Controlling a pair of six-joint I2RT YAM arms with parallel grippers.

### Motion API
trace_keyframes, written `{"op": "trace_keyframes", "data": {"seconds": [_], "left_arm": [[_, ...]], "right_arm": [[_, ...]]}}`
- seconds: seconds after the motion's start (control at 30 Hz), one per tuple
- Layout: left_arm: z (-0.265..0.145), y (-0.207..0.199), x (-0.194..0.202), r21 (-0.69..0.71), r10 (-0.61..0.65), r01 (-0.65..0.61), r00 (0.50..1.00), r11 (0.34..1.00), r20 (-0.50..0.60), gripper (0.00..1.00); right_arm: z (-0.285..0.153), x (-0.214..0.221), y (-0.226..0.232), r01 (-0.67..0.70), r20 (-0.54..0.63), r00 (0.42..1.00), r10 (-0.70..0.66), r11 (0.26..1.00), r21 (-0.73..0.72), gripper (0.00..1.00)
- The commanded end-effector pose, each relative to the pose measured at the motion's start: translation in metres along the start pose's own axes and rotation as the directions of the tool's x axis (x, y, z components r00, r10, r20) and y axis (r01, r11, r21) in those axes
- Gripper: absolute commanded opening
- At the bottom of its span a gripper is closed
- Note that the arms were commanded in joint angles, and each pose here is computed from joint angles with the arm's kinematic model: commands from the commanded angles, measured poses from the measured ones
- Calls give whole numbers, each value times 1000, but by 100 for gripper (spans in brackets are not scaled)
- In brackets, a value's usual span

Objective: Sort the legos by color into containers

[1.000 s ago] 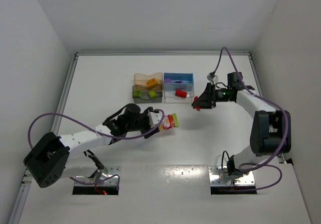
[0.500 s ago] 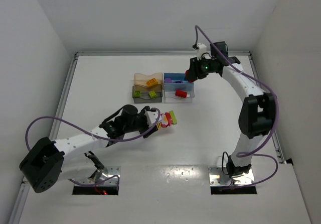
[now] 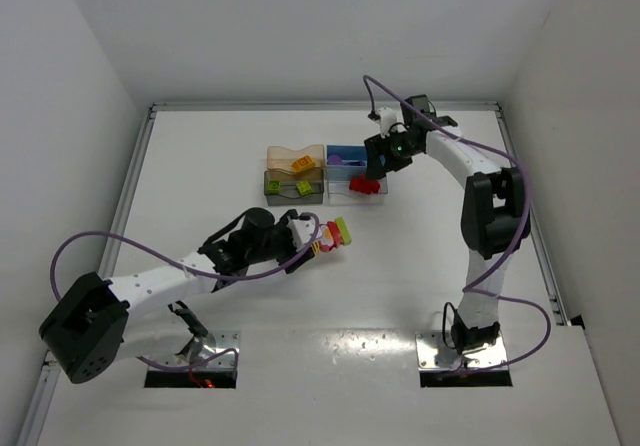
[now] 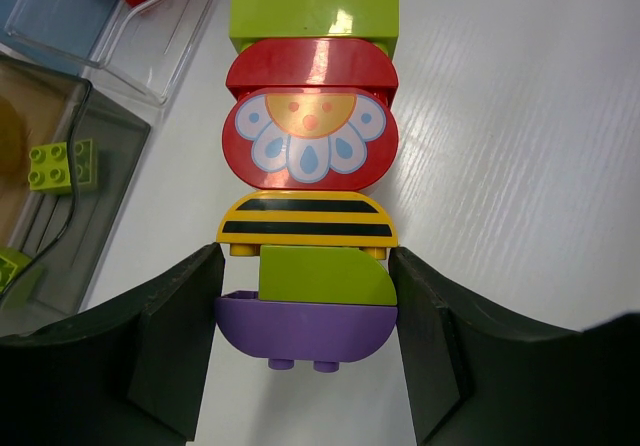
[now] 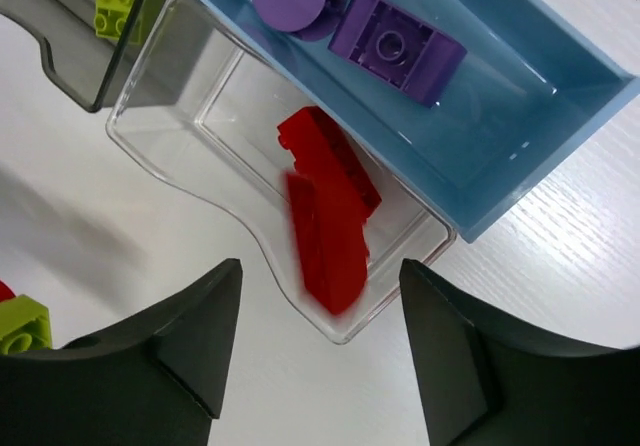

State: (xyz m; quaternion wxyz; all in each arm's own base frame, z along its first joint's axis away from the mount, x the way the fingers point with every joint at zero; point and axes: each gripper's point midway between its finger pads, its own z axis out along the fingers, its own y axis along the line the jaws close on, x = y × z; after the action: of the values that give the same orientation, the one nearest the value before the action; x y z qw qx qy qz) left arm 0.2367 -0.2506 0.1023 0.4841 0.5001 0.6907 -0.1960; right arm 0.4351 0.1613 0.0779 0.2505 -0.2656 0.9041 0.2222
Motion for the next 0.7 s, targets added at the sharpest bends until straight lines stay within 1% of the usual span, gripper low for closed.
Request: {"op": "trace_keyframes", "data": {"seconds": [0.0,0.03,0.07,0.13,0.17,0.23,0.27,0.33,0.4,0.47,0.5,0.57,0.67], "left_arm": [[2,17,-34,-44,22,-18,995,999,92,12],[2,21,-33,-52,19,-14,996,999,90,12],[3,20,-35,-44,19,-15,995,999,94,12],[3,20,-35,-43,19,-15,995,999,94,12],[3,22,-39,-47,21,-17,995,999,102,12],[3,23,-44,-50,24,-19,994,999,110,12],[3,23,-44,-50,24,-19,994,999,110,12],[3,26,-50,-57,30,-23,992,998,126,12],[2,28,-56,-62,34,-25,990,998,137,12],[1,31,-72,-62,32,-22,984,998,176,12],[1,31,-72,-62,32,-22,984,998,176,12],[0,35,-84,-67,20,-7,980,998,199,12],[-2,39,-98,-78,22,-4,973,997,231,12]], "right_arm": [[-10,-31,3,71,67,995,-72,997,16,70],[-10,-31,5,72,70,995,-72,997,7,76],[-16,-38,8,82,90,993,-82,997,2,78],[-22,-43,29,60,119,992,-49,994,-95,79],[-32,-50,51,59,161,987,-22,972,-229,79],[-50,-48,73,16,158,986,48,925,-379,79],[-58,-39,95,3,144,986,79,869,-494,79],[-68,-27,117,-19,113,988,100,824,-567,79],[-68,-5,132,-38,70,992,103,789,-613,79],[-68,14,142,-63,39,993,112,775,-629,79],[-66,19,142,-78,24,993,119,772,-630,79],[-67,29,146,-95,2,992,125,762,-640,79],[-75,27,159,-82,5,994,114,744,-663,81]]}}
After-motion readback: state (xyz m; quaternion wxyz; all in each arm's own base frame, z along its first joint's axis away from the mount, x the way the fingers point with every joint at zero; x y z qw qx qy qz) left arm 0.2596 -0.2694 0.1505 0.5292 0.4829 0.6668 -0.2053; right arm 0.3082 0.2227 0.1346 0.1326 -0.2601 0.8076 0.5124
